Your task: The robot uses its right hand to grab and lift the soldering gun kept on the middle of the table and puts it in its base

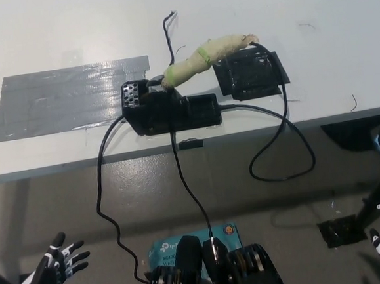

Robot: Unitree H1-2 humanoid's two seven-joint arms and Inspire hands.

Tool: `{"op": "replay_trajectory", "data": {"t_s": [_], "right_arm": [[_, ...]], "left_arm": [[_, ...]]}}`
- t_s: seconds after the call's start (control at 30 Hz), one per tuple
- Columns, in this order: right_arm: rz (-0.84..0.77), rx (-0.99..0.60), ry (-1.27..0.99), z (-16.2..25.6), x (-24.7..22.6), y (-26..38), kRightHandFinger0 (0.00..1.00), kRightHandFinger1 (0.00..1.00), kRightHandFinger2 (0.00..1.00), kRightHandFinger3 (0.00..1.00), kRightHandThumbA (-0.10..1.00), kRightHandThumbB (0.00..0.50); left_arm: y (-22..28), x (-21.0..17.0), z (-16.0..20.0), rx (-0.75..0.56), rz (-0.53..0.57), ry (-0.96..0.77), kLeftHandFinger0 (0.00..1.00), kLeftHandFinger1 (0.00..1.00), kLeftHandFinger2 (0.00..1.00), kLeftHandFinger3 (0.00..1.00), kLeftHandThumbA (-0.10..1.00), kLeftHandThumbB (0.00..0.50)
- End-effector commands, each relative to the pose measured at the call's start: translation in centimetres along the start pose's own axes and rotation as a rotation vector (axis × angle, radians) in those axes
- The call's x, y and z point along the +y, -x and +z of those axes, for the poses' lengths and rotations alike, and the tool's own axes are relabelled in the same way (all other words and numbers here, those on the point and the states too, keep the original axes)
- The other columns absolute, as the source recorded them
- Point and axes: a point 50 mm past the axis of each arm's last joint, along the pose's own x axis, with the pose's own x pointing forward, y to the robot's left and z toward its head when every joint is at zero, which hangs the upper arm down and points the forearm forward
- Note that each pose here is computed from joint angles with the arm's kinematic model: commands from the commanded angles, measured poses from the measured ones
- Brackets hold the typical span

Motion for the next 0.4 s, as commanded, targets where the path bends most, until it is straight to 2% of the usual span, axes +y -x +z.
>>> {"op": "replay_trajectory", "data": {"t_s": [0.0, 0.13, 0.2, 0.3, 0.37], "right_arm": [[-0.02, 0.003, 0.022, 0.38, -1.9, -0.11, 0.81, 1.0, 1.0, 1.0, 0.12, 0.144], [-0.023, -0.003, 0.016, 0.7, -2.36, -0.44, 0.76, 0.96, 1.0, 1.0, 0.09, 0.147], [-0.028, -0.008, 0.021, 0.76, -2.35, -0.44, 0.74, 0.94, 1.0, 1.0, 0.08, 0.153], [-0.02, 0.0, 0.023, 0.73, -2.33, -0.52, 0.76, 0.96, 1.0, 1.0, 0.09, 0.148], [-0.028, -0.011, 0.013, 0.95, -2.5, -0.75, 0.74, 0.93, 1.0, 1.0, 0.05, 0.156]], "left_arm": [[0.17, 1.22, 1.47, -0.02, 0.021, -0.017, 1.0, 1.0, 1.0, 1.0, 1.0, 0.076], [-0.11, 1.39, 2.04, -0.033, 0.013, -0.017, 1.0, 1.0, 1.0, 1.0, 1.0, 0.108], [-0.09, 1.34, 2.06, -0.034, 0.017, -0.018, 1.0, 1.0, 1.0, 1.0, 1.0, 0.105], [-0.1, 1.39, 2.06, -0.031, 0.012, -0.027, 1.0, 1.0, 1.0, 1.0, 1.0, 0.104], [-0.08, 1.48, 2.19, -0.035, 0.013, -0.026, 1.0, 1.0, 1.0, 1.0, 1.0, 0.106]]}}
